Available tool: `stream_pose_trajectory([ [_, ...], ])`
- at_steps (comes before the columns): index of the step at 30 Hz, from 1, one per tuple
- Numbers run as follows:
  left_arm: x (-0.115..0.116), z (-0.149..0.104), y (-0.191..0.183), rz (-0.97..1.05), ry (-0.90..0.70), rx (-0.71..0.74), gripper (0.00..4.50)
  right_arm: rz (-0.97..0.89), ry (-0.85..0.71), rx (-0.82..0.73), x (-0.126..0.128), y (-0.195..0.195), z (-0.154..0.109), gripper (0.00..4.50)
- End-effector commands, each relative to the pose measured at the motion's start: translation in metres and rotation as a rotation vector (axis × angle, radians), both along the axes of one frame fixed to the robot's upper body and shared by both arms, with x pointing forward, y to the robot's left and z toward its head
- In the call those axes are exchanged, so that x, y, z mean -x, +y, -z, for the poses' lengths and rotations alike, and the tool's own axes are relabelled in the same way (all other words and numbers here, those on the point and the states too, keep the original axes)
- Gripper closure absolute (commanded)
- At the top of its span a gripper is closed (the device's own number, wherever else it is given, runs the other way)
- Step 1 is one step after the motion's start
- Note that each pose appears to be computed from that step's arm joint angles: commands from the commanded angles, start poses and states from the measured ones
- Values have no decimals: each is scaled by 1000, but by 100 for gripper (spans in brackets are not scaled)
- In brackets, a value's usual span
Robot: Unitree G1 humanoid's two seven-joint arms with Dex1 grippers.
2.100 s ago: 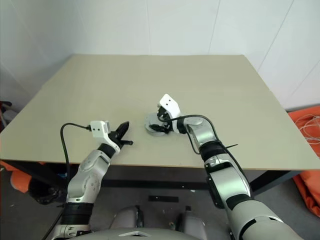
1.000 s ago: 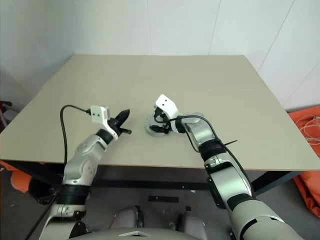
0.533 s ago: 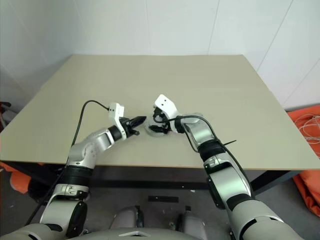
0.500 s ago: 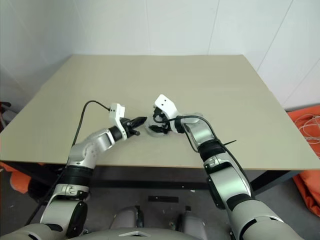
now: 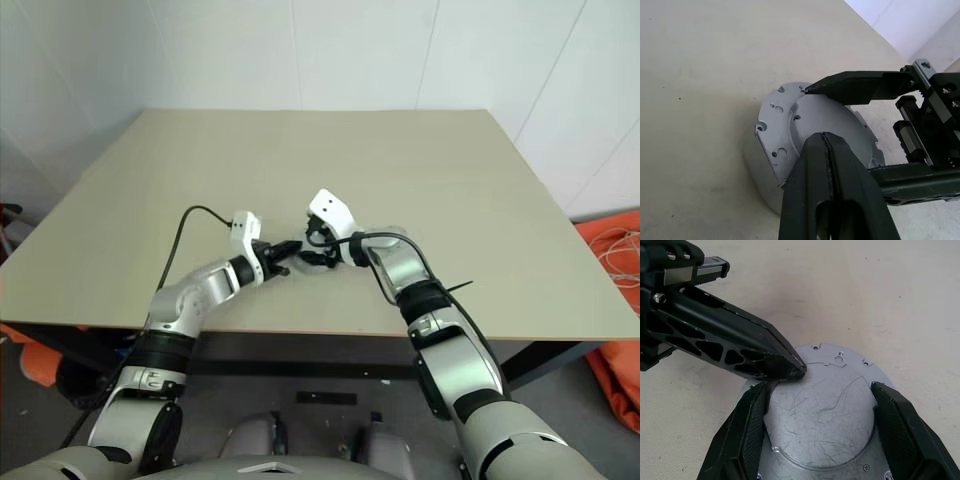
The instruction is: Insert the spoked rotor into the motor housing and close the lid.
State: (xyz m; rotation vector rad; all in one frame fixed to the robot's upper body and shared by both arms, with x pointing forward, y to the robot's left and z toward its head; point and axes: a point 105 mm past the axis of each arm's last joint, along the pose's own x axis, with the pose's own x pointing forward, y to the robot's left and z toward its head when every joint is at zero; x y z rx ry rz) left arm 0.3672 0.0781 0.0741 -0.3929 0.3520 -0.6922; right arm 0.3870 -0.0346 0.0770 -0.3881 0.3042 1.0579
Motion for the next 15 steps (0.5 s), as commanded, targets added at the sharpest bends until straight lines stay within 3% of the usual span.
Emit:
stream_pose_trajectory([
  [1,-4,-3,-2,-9,6,-29,450,-41,5,7,7,11,3,130],
  [15,1,5,-16,61,51,-52,450,-67,-8,6,12,17,0,130],
])
